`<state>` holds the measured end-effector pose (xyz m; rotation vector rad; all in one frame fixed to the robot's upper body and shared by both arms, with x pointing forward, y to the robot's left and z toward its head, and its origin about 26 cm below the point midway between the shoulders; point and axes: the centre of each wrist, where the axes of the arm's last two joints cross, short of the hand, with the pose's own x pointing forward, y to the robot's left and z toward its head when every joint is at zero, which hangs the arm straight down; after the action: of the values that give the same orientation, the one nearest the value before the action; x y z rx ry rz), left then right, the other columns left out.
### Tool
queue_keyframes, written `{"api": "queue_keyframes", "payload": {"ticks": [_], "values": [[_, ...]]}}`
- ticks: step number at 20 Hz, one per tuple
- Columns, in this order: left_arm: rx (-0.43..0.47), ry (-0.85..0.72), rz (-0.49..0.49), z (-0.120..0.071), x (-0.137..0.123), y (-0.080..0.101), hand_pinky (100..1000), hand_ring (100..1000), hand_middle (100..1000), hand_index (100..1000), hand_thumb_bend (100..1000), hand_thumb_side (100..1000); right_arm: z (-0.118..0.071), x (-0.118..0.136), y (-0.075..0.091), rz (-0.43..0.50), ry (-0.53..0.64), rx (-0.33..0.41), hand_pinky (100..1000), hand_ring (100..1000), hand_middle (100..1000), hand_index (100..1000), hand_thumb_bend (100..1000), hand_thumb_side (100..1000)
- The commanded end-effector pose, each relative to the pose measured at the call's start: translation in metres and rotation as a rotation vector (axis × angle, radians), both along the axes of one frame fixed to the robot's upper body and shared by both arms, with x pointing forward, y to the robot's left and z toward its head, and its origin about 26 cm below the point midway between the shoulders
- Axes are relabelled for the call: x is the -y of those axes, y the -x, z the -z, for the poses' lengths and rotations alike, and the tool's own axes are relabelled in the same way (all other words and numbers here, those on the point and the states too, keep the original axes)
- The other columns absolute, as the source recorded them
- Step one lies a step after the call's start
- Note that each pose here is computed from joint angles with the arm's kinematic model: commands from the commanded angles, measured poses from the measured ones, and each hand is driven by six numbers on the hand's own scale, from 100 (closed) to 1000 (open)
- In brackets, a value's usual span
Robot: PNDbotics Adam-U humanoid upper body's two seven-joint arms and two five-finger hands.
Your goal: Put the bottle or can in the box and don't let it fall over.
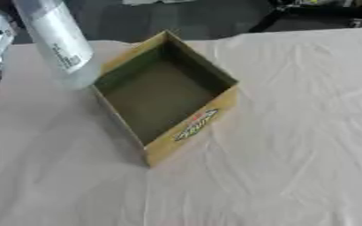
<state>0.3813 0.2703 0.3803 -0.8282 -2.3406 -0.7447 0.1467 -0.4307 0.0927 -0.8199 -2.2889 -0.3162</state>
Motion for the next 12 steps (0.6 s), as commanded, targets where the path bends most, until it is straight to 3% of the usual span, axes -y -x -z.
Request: {"api": "queue_keyframes", "payload": {"ticks": [1, 12], "values": [[0.042, 0.029, -0.010, -0.018, -0.004, 0.006, 348, 123, 432, 100, 100, 583, -0.009, 0.001, -0.005, -0.030, 0.041, 0.017, 922, 991, 1000, 916, 100, 523], [0.081, 0.083, 0.011, -0.017, 0.008, -0.003, 321, 108, 400, 100, 100, 592, -0.015, -0.009, -0.023, -0.096, 0.064, 0.050, 922, 992, 1000, 916, 100, 524]]}}
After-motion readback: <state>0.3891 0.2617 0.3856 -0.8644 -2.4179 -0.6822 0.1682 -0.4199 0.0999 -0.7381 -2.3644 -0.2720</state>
